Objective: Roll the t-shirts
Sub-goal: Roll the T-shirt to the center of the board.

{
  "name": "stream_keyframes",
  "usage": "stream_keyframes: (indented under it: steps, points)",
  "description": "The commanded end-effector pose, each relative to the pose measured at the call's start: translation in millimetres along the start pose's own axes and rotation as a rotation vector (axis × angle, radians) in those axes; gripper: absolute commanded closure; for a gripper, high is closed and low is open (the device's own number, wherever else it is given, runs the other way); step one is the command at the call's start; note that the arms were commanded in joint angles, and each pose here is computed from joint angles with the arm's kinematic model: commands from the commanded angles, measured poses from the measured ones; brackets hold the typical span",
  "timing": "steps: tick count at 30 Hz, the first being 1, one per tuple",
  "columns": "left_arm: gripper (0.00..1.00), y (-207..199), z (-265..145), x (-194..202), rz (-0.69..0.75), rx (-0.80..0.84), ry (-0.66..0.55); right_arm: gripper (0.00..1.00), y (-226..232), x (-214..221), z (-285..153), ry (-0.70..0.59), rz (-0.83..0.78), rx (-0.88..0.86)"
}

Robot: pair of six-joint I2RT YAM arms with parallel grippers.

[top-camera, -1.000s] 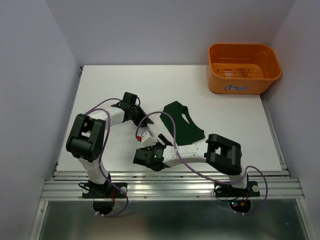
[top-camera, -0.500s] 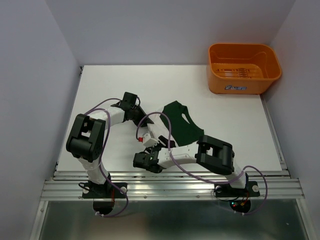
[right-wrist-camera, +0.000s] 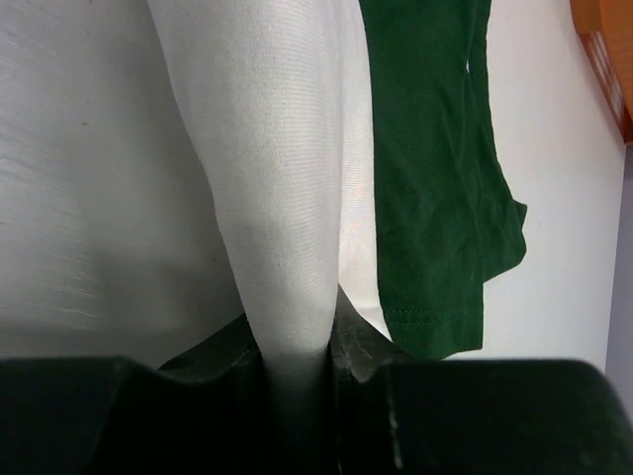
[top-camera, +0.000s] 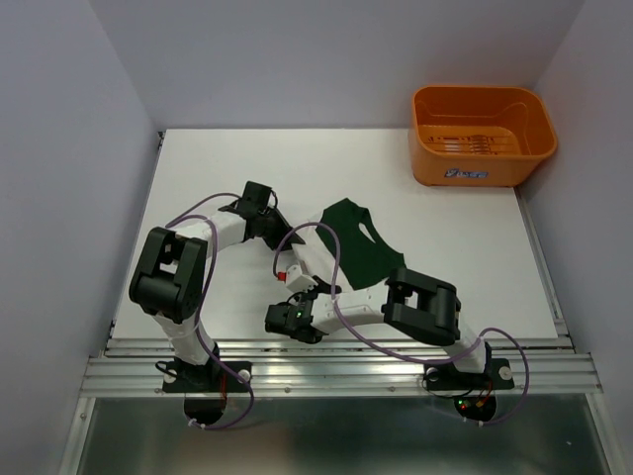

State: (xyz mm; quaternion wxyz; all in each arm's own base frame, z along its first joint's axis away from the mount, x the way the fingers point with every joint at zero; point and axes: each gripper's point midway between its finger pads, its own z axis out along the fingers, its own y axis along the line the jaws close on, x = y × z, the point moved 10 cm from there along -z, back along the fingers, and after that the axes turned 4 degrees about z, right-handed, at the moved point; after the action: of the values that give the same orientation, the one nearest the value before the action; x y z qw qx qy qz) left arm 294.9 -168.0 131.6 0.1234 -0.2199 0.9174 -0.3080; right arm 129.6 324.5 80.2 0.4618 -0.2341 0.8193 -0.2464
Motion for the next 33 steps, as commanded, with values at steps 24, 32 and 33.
stream_keyframes:
  steps: [24, 32, 33]
  points:
    - [0.34, -23.3, -110.1, -45.4, 0.147, 0.140, -0.321, 0.99, -51.6, -44.3, -13.5, 0.110, 0.639, -0.668]
    - [0.34, -21.5, -111.4, -42.2, 0.170, 0.141, -0.319, 0.99, -76.4, -42.3, -4.4, 0.157, 0.813, -0.855]
    - [0.35, -20.7, -110.5, -41.7, 0.171, 0.142, -0.314, 0.99, -78.8, -44.1, -3.0, 0.150, 0.831, -0.870]
